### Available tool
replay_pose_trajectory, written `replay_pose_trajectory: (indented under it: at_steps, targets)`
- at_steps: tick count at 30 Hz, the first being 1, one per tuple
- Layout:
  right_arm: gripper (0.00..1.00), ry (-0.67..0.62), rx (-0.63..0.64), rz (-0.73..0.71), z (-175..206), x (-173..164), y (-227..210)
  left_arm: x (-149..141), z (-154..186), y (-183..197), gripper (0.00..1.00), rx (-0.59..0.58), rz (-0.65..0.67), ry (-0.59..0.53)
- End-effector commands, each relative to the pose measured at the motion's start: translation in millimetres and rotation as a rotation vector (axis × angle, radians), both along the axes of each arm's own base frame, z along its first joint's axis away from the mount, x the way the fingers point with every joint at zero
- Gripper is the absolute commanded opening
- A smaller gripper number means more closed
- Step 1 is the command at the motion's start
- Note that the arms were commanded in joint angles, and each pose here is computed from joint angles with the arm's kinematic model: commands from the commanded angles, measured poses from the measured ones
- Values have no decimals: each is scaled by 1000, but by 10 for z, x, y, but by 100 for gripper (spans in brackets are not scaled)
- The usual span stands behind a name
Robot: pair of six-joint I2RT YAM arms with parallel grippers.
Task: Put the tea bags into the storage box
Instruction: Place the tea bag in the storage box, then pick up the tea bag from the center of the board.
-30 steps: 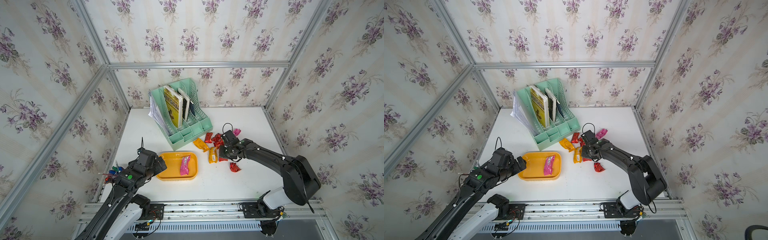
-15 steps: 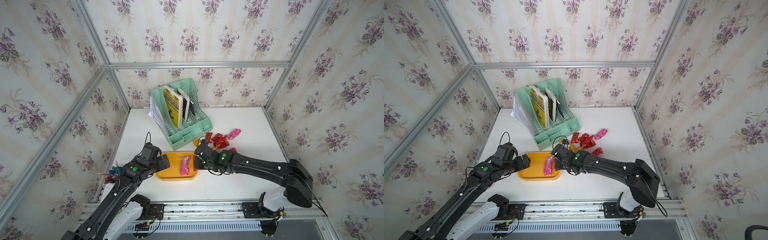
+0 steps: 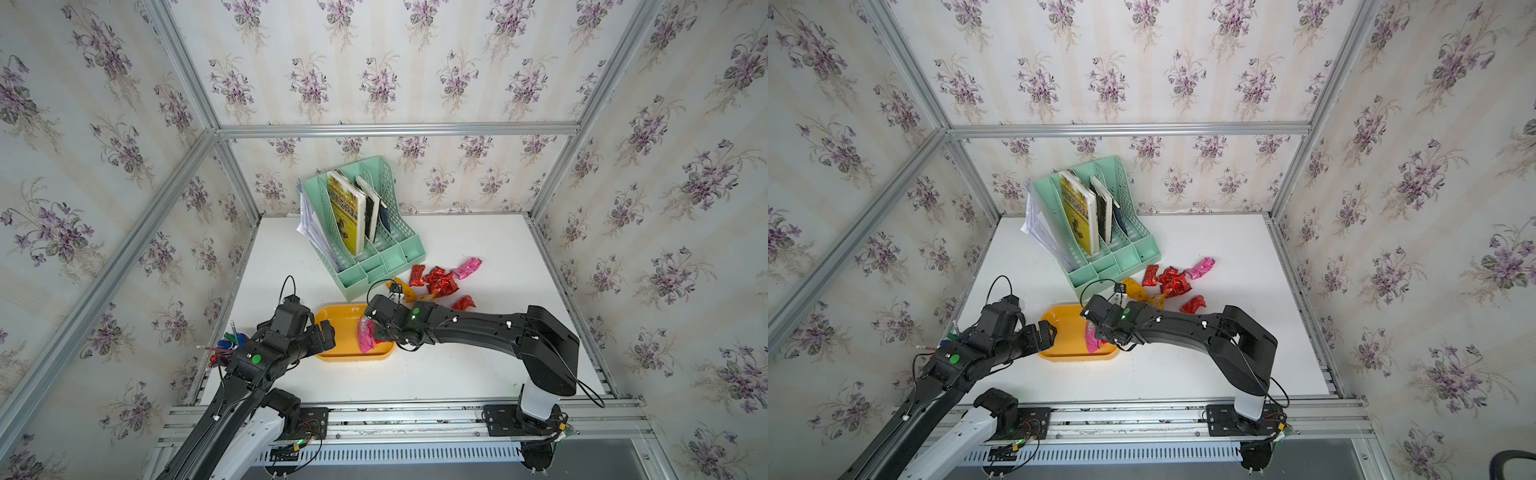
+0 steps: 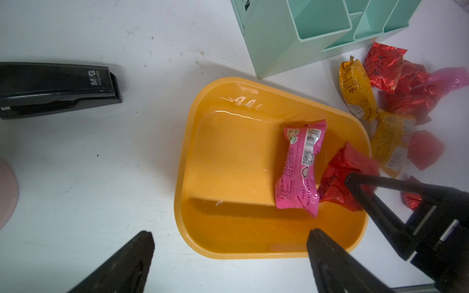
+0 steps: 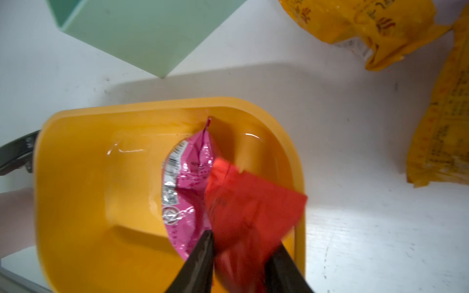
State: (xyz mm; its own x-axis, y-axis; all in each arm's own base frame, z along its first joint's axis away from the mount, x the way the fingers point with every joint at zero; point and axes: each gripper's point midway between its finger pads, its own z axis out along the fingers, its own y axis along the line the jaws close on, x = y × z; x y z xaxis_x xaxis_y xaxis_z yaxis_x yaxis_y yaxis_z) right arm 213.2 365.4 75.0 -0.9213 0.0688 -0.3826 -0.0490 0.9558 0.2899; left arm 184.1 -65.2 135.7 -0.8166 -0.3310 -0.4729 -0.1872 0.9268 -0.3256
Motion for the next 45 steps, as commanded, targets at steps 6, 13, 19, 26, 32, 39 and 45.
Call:
replay_pose_trajectory:
  at_steps: [6, 13, 19, 26, 32, 39, 45]
  targets:
    - [62, -76, -6, -5, 289, 100, -127, 1, -72, 14, 99, 19, 0, 22]
    - [65, -118, 26, -72, 644, 433, -617, 118, -98, -22, 99, 19, 9, 24]
    - [68, -60, 48, -156, 514, 724, -1285, 215, -111, -35, 99, 11, 43, 24]
    - [83, -17, 62, -77, 244, 905, -1511, 235, -171, 13, 99, -3, 120, 29]
    - [85, 27, 2, -7, -57, 961, -1447, 241, -189, 67, 99, -11, 185, 27]
    - [78, 72, -37, 21, -324, 1014, -1403, 249, -162, 73, 99, -26, 213, 26]
    - [53, 96, 6, 28, -411, 1023, -1304, 176, -154, 103, 99, -30, 224, 31]
